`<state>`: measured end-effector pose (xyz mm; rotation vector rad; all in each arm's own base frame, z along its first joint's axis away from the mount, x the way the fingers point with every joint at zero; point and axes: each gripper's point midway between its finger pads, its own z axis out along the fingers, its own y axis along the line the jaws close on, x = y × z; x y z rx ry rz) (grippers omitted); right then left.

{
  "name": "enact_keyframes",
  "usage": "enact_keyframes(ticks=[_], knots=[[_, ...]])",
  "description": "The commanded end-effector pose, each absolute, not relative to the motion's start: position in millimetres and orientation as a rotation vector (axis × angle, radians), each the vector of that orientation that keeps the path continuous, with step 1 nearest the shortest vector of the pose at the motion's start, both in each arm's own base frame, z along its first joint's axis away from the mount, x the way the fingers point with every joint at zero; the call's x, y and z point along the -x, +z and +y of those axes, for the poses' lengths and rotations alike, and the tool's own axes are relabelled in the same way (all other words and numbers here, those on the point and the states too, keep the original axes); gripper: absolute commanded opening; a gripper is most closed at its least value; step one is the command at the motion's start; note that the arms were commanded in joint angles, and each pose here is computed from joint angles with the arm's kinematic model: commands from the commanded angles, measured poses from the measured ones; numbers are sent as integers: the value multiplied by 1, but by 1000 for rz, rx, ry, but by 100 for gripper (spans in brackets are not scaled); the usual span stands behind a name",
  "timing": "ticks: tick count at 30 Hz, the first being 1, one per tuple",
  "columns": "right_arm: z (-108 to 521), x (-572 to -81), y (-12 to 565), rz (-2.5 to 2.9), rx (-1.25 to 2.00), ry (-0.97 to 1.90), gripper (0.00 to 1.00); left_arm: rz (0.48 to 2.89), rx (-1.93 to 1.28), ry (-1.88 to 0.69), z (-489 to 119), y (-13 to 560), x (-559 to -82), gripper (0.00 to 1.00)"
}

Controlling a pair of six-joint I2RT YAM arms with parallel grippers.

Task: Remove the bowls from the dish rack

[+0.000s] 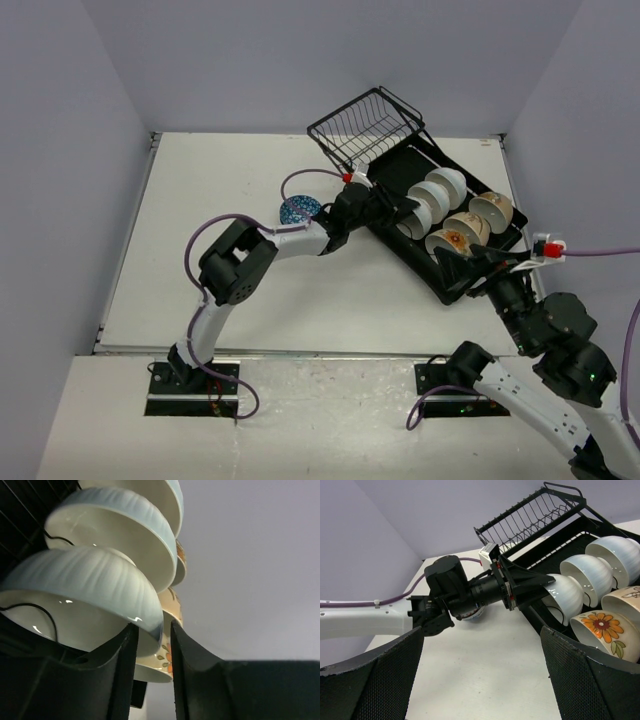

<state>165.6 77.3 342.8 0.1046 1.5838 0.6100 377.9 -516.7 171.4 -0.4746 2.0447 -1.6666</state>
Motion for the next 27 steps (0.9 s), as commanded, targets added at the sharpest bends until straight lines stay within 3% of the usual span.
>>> enact_keyframes(ticks=[1, 3, 9, 15, 19, 20, 27], knots=[[80, -165, 350, 1552, -87, 632, 99, 1989, 534, -1615, -506, 174, -396, 38], [80, -164, 350, 1551, -86, 632, 99, 1988, 531, -1604, -507, 174, -399, 41], [80, -163, 352, 1543, -79, 639, 99, 1994, 536, -1581, -512, 172, -406, 30], [80, -163, 353, 1539, -76, 639, 99, 2008, 551, -1572, -514, 167, -408, 29], [81, -162, 352, 1537, -68, 646, 99, 2008, 561, -1573, -514, 167, -408, 11], [81, -162, 351, 1538, -69, 644, 99, 2008, 565, -1575, -514, 167, -408, 0], [82, -162, 351, 1533, -61, 647, 99, 1967, 571, -1631, -511, 179, -401, 0]])
